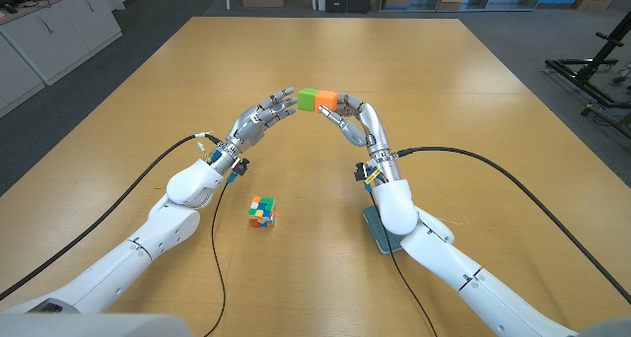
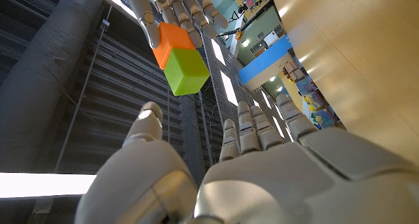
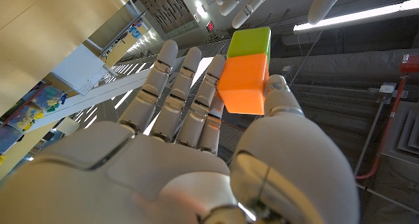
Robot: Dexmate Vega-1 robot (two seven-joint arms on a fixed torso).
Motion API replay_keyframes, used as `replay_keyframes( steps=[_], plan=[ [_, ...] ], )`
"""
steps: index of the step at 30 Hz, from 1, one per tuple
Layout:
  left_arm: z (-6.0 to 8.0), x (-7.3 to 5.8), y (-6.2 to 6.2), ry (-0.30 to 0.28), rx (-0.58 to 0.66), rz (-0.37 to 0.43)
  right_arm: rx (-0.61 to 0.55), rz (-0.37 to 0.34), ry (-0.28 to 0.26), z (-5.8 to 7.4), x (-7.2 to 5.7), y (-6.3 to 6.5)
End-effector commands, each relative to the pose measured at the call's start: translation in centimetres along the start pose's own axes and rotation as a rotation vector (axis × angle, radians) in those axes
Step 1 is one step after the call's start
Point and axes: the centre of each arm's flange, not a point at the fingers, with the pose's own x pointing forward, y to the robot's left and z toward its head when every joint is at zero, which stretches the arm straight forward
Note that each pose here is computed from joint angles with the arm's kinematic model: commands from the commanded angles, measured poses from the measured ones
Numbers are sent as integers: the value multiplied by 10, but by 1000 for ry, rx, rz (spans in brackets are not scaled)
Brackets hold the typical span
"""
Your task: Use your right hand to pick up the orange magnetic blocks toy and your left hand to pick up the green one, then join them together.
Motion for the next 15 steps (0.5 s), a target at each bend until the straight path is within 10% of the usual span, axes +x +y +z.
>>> replay_keyframes(
  steps=[1,15],
  plan=[
    [10,-20,16,14,48,77,12,-36,50,0,-11,-3],
    [5,-24,16,12,81,255,40,-23,113,-27,-13,-39]
  ],
)
